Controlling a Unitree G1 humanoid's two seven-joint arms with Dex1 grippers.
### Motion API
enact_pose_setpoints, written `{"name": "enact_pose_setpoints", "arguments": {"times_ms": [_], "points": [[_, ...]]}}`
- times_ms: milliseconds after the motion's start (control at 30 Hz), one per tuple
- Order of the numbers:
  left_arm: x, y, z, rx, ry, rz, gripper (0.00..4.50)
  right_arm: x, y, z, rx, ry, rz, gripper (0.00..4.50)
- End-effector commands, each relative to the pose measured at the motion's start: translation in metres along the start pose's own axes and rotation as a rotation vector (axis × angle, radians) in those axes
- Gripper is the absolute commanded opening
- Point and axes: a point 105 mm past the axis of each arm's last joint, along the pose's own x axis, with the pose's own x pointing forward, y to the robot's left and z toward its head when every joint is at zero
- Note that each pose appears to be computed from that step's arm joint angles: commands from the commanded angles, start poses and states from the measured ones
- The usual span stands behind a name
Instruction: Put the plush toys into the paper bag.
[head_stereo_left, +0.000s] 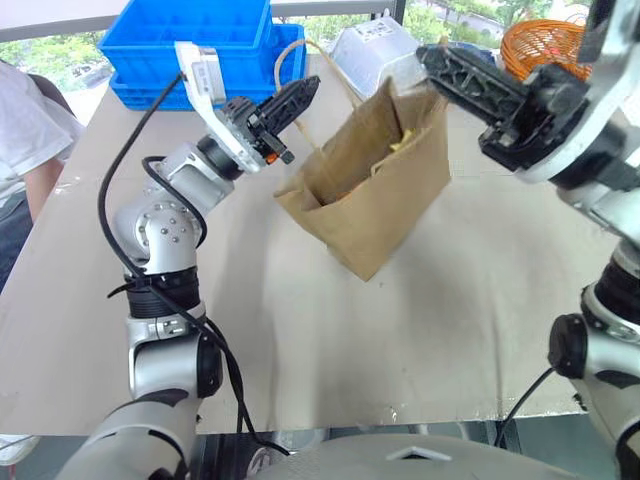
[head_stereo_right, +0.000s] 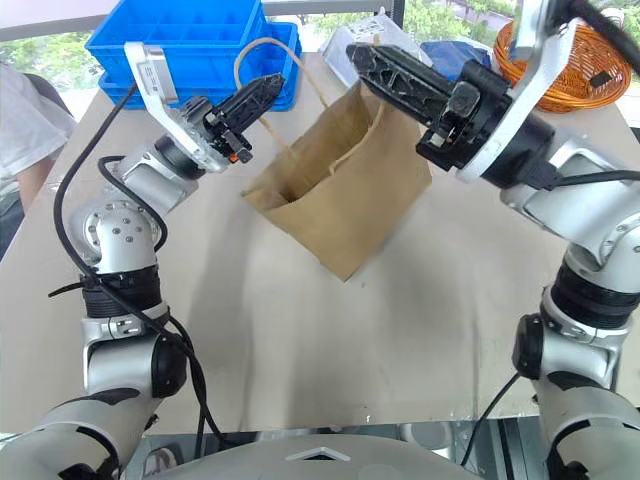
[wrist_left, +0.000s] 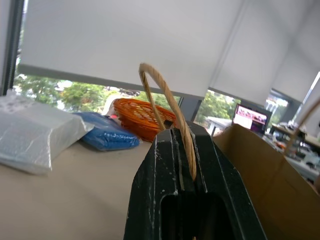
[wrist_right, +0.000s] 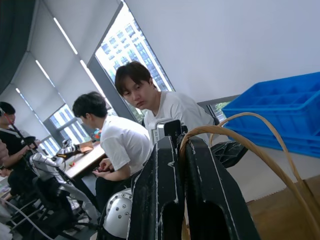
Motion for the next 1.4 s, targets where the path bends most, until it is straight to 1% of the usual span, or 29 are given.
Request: {"name": "enact_pose_setpoints", "arguments": {"times_ms": [33,133,167,200,233,267,333,400,433,467,533,633,700,767,800,833,867,933,967,1000,1033,1067,1133,1167,1200,1233,1300,1400], "points": [[0.013,-0.008,0.010,0.082,0.016,-0.104,0.00,-0.001,0.014,0.001,-0.022,-0.001,0.022,0.03],[0.019,-0.005,0.018,0.129,0.033,-0.150,0.00,-0.002,0.012,-0.002,-0.047,0.025,-0.007,0.03],[0.020,0.000,0.014,0.170,0.075,-0.160,0.00,-0.003,0.008,-0.012,-0.043,0.058,-0.026,0.03],[0.022,0.006,0.011,0.244,0.118,-0.157,0.00,-0.001,0.008,-0.016,-0.035,0.065,-0.021,0.03],[0.024,0.009,0.012,0.270,0.142,-0.168,0.00,0.001,0.011,-0.015,-0.017,0.047,-0.006,0.03],[0.026,0.010,0.015,0.254,0.146,-0.184,0.00,0.003,0.014,-0.010,-0.007,0.024,0.009,0.03],[0.031,0.011,0.028,0.249,0.140,-0.203,0.00,0.005,0.020,0.002,-0.001,-0.015,0.029,0.03],[0.032,0.013,0.031,0.237,0.174,-0.227,0.00,0.004,0.019,0.003,-0.003,-0.011,0.026,0.03],[0.032,0.014,0.030,0.236,0.195,-0.234,0.00,0.003,0.017,-0.001,-0.006,0.003,0.016,0.03],[0.030,0.017,0.022,0.241,0.234,-0.231,0.00,0.001,0.012,-0.006,-0.009,0.022,-0.004,0.03],[0.026,0.026,0.000,0.269,0.310,-0.206,0.00,0.000,0.002,-0.017,0.004,0.046,-0.034,0.03],[0.024,0.027,-0.021,0.256,0.335,-0.198,0.00,-0.003,-0.015,-0.036,0.027,0.082,-0.090,0.03],[0.025,0.023,-0.025,0.261,0.328,-0.220,0.00,-0.006,-0.022,-0.046,0.021,0.111,-0.113,0.03],[0.026,0.018,-0.019,0.228,0.297,-0.245,0.00,-0.007,-0.023,-0.048,0.022,0.108,-0.115,0.03],[0.022,0.011,-0.014,0.176,0.282,-0.295,0.00,-0.008,-0.023,-0.048,0.016,0.108,-0.116,0.03],[0.019,0.005,-0.007,0.151,0.264,-0.335,0.35,-0.008,-0.023,-0.048,0.005,0.111,-0.117,0.01],[0.016,0.004,-0.004,0.137,0.257,-0.345,0.81,-0.008,-0.023,-0.048,-0.006,0.115,-0.118,0.00],[0.005,0.010,-0.002,0.131,0.266,-0.295,1.60,-0.008,-0.022,-0.046,-0.084,0.128,-0.098,0.00],[-0.005,0.013,-0.002,0.118,0.282,-0.275,2.11,-0.009,-0.020,-0.045,-0.124,0.136,-0.081,0.66],[-0.013,0.014,-0.003,0.103,0.295,-0.265,2.35,-0.009,-0.019,-0.045,-0.154,0.142,-0.072,0.85],[-0.020,0.013,-0.003,0.086,0.298,-0.258,2.69,-0.010,-0.020,-0.045,-0.178,0.151,-0.073,1.36],[-0.025,0.012,-0.003,0.075,0.298,-0.248,3.00,-0.013,-0.020,-0.048,-0.215,0.186,-0.069,1.71],[-0.036,0.010,-0.003,0.046,0.299,-0.229,3.93,-0.020,-0.020,-0.052,-0.282,0.248,-0.061,2.63],[-0.040,0.008,-0.003,0.034,0.299,-0.226,4.44,-0.022,-0.020,-0.052,-0.304,0.265,-0.059,3.18],[-0.045,0.005,-0.003,0.017,0.295,-0.227,4.50,-0.026,-0.021,-0.052,-0.330,0.287,-0.065,3.65],[-0.049,0.003,-0.002,0.000,0.291,-0.228,4.50,-0.030,-0.022,-0.053,-0.360,0.311,-0.069,3.78],[-0.063,-0.005,-0.007,-0.047,0.297,-0.237,4.50,-0.039,-0.023,-0.046,-0.379,0.320,-0.090,3.78],[-0.074,-0.012,-0.016,-0.046,0.316,-0.223,4.50,-0.052,-0.017,-0.038,-0.393,0.333,-0.073,3.78]]}}
